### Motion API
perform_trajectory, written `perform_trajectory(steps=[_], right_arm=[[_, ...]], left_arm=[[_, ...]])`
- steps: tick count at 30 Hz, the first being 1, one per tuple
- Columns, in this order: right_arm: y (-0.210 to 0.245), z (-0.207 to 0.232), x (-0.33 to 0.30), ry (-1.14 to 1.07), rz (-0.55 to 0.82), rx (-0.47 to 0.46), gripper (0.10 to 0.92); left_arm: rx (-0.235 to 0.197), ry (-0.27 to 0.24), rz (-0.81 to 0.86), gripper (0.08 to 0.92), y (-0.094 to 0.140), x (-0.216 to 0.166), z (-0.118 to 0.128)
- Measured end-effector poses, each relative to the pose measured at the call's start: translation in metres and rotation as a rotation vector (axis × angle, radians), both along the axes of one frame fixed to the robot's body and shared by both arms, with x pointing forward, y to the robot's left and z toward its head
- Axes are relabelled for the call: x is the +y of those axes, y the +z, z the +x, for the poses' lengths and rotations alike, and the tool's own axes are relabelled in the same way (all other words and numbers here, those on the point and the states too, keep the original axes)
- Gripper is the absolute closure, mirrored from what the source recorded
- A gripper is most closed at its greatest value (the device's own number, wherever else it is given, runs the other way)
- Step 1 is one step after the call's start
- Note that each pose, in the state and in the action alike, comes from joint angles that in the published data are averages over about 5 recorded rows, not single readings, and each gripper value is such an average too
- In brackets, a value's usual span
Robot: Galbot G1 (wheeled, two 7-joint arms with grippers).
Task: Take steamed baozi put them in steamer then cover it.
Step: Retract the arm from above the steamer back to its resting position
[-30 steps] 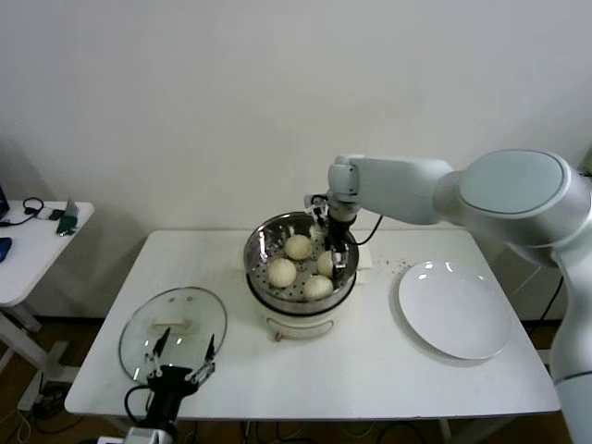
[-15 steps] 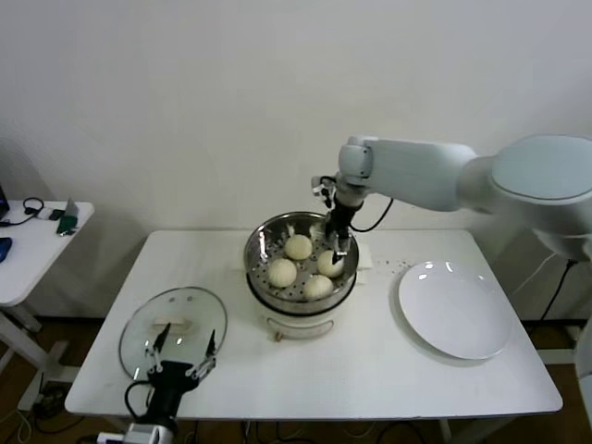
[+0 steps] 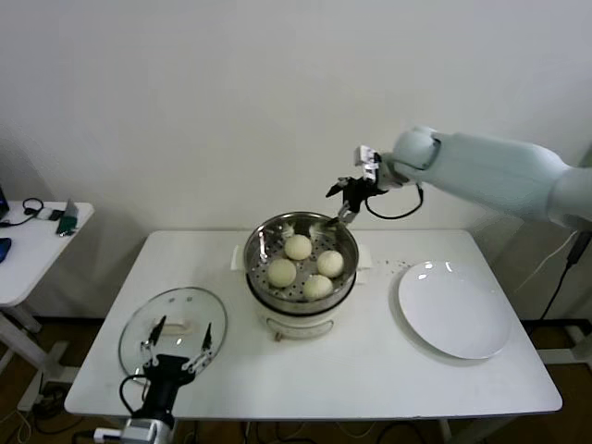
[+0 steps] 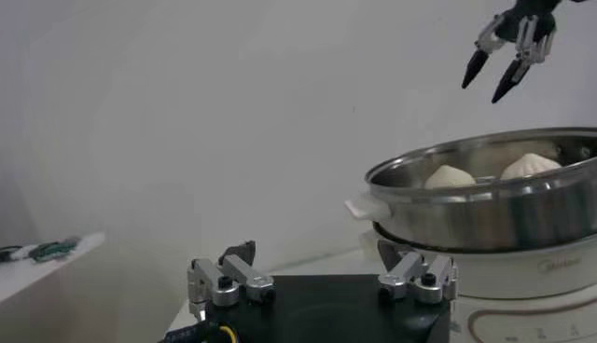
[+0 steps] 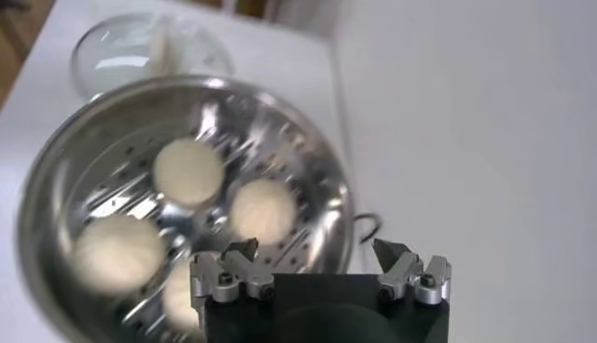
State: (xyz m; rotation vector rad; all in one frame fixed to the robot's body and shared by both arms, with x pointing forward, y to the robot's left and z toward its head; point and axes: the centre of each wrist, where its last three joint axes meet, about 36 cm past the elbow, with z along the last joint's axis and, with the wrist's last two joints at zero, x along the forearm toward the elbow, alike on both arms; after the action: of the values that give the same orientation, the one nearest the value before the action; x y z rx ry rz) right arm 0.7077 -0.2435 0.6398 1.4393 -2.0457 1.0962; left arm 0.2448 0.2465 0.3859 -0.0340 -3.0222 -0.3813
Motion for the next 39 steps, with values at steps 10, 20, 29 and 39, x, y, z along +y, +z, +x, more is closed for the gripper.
perform_trajectory(steps=[10,20,29,39], right_arm=[[-0.069,-0.053,-0.062,-0.184,0.367,-0.145,0.2],[-0.136,-0.123,-0.103,-0.376,0.613,-0.235,0.2],[-0.191,-0.19,-0.117,-0.531,0.747,-0.276,0.2],[-0.237,-0.267,-0.124,-0.737,0.863,-0.291,0.2]], left_arm=[[-0.034,0.008,0.046,0.177,0.007,0.003,0.007],[-0.049,0.013,0.099,0.177,0.013,0.008,0.009],[-0.069,0.013,0.186,0.177,0.019,0.011,0.015],[-0.058,0.001,0.493,0.177,0.021,0.023,0.014]])
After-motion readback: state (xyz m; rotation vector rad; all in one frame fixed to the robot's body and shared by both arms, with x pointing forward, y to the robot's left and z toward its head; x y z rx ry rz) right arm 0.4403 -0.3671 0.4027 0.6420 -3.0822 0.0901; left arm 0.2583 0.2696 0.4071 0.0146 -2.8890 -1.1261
